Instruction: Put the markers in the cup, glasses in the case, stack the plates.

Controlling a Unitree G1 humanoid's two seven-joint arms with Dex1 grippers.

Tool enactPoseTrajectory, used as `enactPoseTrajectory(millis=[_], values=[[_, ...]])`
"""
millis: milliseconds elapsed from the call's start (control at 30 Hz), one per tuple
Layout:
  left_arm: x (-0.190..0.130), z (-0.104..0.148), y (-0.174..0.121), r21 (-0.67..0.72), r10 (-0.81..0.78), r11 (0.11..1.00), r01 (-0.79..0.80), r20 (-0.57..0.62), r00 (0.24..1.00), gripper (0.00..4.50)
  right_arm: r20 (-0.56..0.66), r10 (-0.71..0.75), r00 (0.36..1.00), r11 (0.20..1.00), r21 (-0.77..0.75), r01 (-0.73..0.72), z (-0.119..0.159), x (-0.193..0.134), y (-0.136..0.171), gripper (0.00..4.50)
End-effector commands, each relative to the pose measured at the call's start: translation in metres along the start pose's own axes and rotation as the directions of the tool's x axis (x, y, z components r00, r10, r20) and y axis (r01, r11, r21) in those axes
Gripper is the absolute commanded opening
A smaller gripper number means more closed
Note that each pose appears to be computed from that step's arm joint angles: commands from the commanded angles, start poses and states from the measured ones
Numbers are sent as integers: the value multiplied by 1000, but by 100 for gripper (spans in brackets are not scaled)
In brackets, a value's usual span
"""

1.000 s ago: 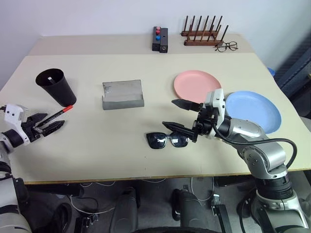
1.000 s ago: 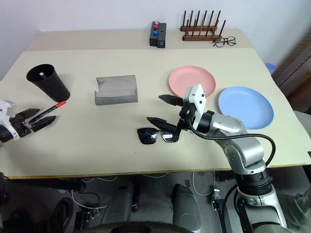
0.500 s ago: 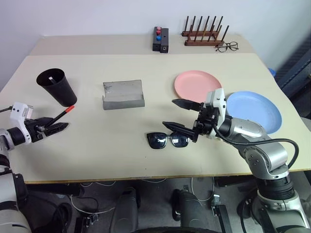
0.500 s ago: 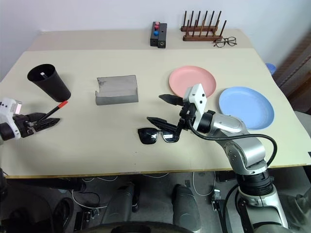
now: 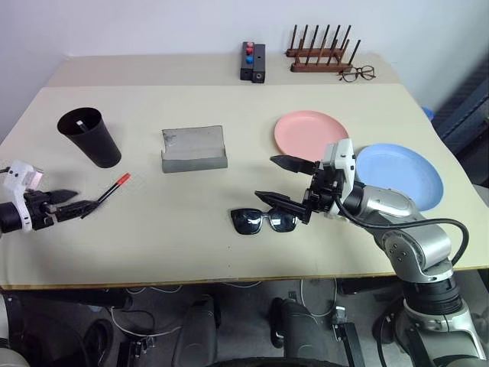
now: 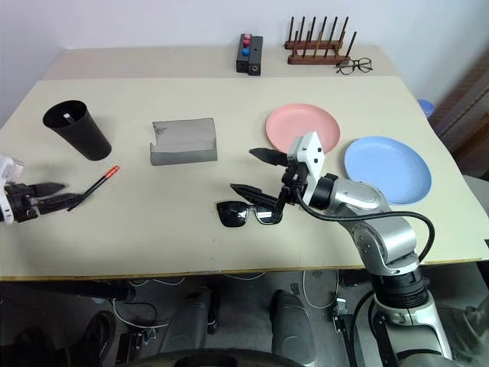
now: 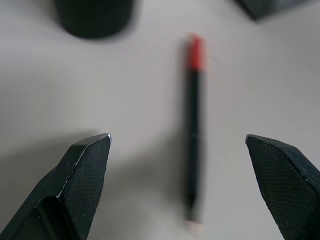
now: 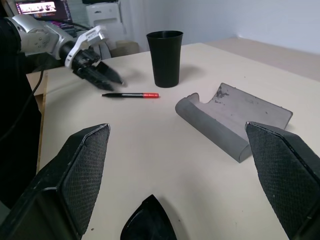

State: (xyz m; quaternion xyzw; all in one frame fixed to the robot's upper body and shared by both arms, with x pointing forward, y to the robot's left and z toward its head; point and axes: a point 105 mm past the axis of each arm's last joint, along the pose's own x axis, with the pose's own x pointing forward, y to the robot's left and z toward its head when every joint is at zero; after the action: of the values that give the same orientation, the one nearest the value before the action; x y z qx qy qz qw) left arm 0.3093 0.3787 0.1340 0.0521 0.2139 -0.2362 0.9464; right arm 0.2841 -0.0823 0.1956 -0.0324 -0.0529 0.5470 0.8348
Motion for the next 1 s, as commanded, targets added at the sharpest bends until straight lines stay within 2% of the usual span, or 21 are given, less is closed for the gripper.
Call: enactPoseTrajectory(millis=[33, 167, 367, 500, 700, 800, 1000], values=[[8, 27, -7, 22, -16, 1000, 14, 98, 995, 448, 33, 12, 999, 999, -32, -11, 9, 1, 1, 440], [22, 39, -18, 44, -51, 998, 46, 123, 991, 448, 35, 14, 999, 999, -32, -12, 10, 2, 1, 440], [40, 34, -38, 47, -131, 991, 129, 51, 990, 448, 36, 8, 999, 999, -35, -7, 10, 3, 1, 440], [54, 17, -52, -1, -160, 987, 160, -90, 983, 448, 38, 0, 999, 999, -36, 1, 9, 2, 1, 440], [64, 6, -75, 1, -201, 979, 206, -199, 959, 448, 39, -7, 999, 999, -38, 9, 9, 1, 1, 440], [61, -4, -80, 22, -198, 977, 212, -280, 940, 366, 41, -11, 999, 999, -40, 13, 9, 1, 1, 440], [60, -7, -72, 68, -130, 985, 160, -324, 937, 73, 44, -14, 999, 999, -42, 15, 9, 2, -1, 440]])
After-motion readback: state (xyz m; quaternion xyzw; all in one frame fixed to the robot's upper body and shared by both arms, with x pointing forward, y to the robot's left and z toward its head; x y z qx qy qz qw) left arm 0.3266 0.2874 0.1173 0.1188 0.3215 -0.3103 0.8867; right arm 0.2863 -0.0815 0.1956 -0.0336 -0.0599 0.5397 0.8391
